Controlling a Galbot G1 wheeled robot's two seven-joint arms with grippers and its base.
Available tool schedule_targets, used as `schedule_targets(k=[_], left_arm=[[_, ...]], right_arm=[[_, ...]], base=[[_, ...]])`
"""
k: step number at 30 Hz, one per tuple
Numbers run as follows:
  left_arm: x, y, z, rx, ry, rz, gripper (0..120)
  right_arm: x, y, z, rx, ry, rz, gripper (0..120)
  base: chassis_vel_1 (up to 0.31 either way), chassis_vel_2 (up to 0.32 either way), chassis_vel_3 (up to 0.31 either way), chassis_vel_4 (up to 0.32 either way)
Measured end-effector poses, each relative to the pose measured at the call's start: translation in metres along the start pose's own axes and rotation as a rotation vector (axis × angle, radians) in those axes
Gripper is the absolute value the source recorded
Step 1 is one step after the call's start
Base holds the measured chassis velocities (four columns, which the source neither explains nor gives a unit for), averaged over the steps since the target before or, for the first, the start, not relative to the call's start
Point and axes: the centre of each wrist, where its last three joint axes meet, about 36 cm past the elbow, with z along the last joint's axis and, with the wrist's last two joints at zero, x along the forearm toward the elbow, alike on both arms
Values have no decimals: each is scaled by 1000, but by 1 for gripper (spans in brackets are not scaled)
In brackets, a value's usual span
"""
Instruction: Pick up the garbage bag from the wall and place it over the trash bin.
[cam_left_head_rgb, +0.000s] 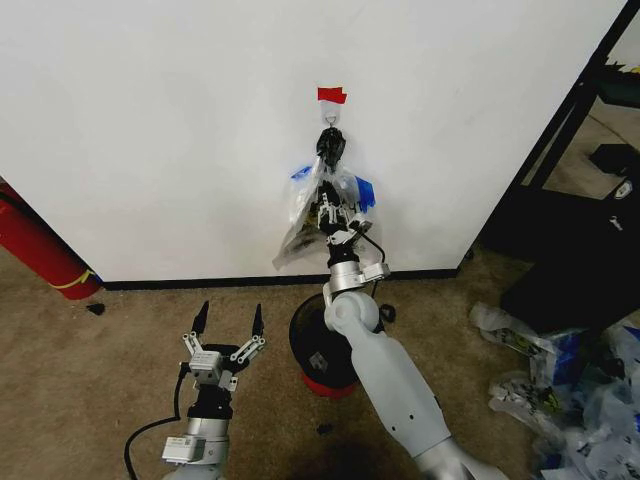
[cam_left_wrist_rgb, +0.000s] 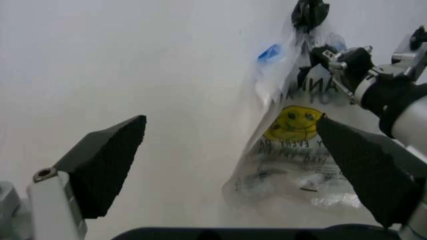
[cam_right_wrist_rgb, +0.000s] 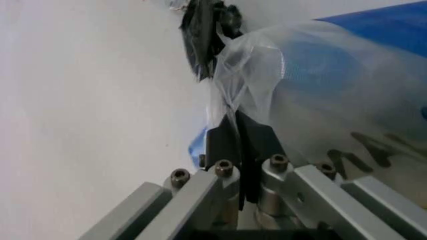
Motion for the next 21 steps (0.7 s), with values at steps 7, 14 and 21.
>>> schedule_targets(k=[7, 14, 21], left_arm=[[-1, -1, 0, 4, -3, -4, 100], [-2, -1, 0, 6, -5, -5, 100], [0, 0, -3, 8, -10, -5, 100]], right_arm=[[32, -19, -3, 47, 34, -3, 0], [84, -31, -14, 65, 57, 26, 0], [144, -43, -29, 115, 86, 37, 0]], base=[[0, 0, 0, 0], [0, 0, 0, 0], [0, 0, 0, 0]])
